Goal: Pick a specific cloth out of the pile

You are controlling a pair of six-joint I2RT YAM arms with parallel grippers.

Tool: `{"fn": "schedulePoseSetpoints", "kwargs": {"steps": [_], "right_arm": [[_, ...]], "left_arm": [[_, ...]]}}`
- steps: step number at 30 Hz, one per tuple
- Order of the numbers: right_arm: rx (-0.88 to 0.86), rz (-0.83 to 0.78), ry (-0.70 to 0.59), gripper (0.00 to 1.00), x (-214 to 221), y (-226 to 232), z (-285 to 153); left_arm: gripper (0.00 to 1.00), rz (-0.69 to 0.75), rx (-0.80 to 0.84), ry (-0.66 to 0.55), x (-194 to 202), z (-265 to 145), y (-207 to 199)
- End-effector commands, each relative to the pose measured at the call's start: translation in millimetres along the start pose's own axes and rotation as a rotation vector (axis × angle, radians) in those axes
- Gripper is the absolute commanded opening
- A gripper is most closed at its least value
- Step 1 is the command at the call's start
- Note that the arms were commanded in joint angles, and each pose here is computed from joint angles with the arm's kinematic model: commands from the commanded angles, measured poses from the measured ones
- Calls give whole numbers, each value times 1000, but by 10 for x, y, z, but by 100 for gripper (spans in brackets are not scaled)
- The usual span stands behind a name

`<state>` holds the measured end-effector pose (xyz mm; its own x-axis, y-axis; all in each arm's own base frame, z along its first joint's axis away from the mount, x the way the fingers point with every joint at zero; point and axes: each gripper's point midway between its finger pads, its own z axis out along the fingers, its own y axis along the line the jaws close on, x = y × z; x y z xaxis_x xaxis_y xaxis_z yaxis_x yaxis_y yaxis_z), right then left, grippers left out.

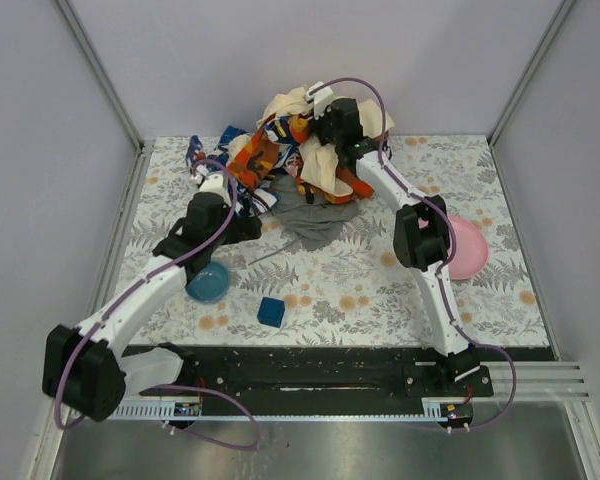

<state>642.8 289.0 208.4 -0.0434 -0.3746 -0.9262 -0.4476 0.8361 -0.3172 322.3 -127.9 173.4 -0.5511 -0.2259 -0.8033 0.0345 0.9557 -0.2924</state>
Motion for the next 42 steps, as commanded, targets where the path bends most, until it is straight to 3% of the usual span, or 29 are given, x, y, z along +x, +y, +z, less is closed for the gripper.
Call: {"fn": "schedulePoseSetpoints", "kwargs": {"steps": [1,7,9,17,25,28,30,33,36,42], "right_arm": [[-210,324,160,0,584,256,204],[-140,493,437,3,1467,406,131],[-165,570,463,13,1499,474,61],[-215,693,474,13,1483,519,22],[-177,735,498,13,1563,474,5],[-191,747,494,13,1528,504,-4],[-187,752,490,13,1509,486,-5],[-165,751,486,13,1501,438,-3],[-139,743,487,13,1527,407,10],[-77,714,506,14,1650,309,8]], "left_arm": [[99,2,199,15,-224,260,-502],[99,-6,314,173,22,863,-824],[99,-21,352,230,82,1043,-939],[99,-133,310,354,412,1689,-1051],[98,-143,267,389,642,1964,-1207],[91,-152,249,409,698,2056,-1212],[77,-158,270,432,734,2059,-1269],[45,-169,371,464,728,1923,-1454],[0,-185,526,440,530,1600,-1683],[0,-69,726,224,-115,611,-1977]]}}
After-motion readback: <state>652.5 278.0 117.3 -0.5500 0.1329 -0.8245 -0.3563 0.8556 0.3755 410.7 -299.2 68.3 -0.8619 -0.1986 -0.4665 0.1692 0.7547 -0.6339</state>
